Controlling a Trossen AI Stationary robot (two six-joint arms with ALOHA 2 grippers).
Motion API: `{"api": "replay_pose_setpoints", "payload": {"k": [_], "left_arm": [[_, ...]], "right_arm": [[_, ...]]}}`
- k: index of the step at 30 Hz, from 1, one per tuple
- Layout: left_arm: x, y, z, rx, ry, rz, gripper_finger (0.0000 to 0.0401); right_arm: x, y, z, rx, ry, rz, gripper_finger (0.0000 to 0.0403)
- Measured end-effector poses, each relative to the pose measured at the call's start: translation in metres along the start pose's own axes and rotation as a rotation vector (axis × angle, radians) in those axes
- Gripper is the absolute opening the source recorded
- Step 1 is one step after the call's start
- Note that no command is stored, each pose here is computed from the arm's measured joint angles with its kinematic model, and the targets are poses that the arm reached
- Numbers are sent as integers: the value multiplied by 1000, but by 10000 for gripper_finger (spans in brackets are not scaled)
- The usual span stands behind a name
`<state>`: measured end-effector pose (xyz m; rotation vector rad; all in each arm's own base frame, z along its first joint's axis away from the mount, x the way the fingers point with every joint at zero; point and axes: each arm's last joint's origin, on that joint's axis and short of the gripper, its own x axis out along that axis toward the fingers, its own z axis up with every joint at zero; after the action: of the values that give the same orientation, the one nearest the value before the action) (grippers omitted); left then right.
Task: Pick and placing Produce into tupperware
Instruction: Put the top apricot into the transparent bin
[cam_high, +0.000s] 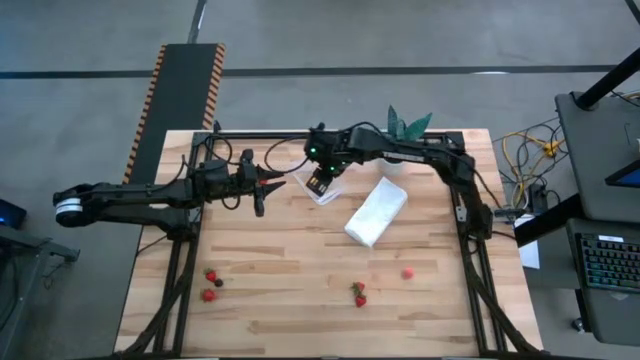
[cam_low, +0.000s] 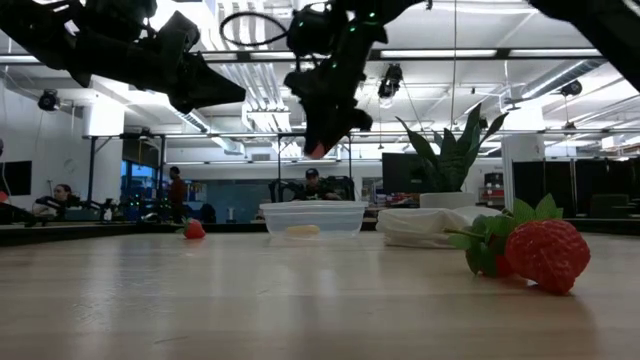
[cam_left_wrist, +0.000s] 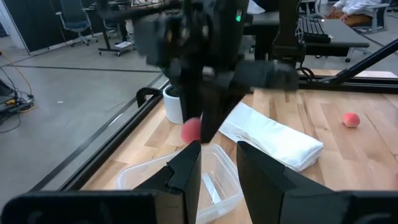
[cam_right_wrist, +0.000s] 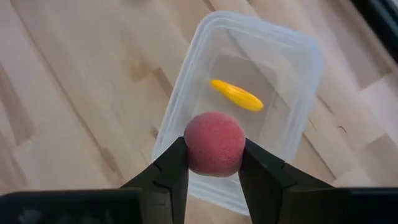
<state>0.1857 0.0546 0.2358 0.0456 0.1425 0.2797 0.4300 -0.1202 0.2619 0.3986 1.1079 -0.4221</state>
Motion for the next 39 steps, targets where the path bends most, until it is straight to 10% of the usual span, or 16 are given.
{"api": "replay_pose_setpoints", "payload": {"k": [28,39], "left_arm": [[0,0,-1,-1,14,-5,88],[0,0,-1,-1,13,-4,88]], "right_arm": [[66,-23,-9,-27,198,-66,114],[70,-24,-13,-53,205,-65,211]]}}
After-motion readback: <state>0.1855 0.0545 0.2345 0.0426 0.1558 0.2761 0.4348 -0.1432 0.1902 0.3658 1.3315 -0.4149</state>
